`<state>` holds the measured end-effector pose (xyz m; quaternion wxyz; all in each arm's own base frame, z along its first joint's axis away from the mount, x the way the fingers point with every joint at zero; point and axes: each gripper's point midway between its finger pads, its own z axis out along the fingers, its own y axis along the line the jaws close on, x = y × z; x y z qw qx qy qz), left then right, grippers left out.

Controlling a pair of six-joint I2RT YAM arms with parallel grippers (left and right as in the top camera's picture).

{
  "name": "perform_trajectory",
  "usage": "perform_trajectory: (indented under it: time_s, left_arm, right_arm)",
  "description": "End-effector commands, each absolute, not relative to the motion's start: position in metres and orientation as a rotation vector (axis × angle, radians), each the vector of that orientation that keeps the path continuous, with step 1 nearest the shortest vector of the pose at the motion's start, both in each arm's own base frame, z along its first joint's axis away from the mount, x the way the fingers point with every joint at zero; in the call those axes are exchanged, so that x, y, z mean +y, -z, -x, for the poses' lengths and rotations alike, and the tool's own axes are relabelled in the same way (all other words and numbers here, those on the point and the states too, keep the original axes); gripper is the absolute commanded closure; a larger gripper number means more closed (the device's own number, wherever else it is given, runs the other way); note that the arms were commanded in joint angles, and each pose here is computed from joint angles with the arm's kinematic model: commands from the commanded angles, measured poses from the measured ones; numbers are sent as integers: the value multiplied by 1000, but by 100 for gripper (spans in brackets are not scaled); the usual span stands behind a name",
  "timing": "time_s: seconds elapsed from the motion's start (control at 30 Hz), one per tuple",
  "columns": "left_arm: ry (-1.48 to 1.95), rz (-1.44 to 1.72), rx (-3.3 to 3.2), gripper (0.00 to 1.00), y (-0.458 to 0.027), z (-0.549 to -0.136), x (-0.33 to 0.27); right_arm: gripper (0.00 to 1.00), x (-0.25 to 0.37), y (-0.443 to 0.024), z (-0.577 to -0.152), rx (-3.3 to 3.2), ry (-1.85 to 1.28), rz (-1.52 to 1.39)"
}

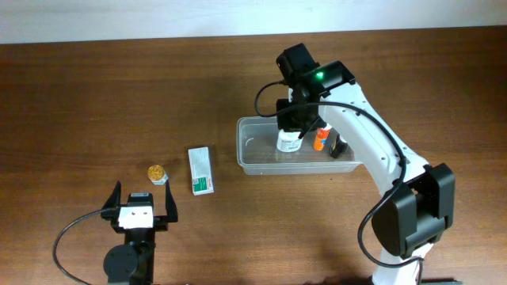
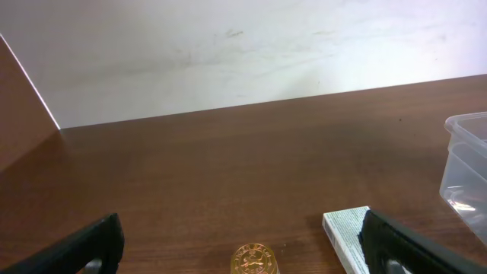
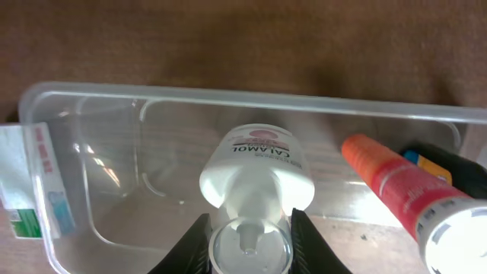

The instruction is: Pack container

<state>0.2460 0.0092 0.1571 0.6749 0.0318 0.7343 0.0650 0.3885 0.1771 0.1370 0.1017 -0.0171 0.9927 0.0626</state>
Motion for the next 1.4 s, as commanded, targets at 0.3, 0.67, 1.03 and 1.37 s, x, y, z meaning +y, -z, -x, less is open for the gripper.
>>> perform_trajectory:
  time_s: [0.3, 0.67, 1.03, 1.37]
  left_arm:
    - [-151, -87, 1649, 1, -157, -246, 8]
    - [-151, -87, 1649, 1, -157, -246, 8]
    - [-151, -87, 1649, 1, -157, -246, 8]
    - [-151, -87, 1649, 1, -157, -246, 8]
  right_arm:
    - [75, 166, -161, -402, 2843, -168, 31]
    - [75, 161, -161, -404, 2837, -140, 54]
    - [75, 157, -161, -406, 2829, -103, 75]
    - [75, 149, -161, -408, 2818, -44, 64]
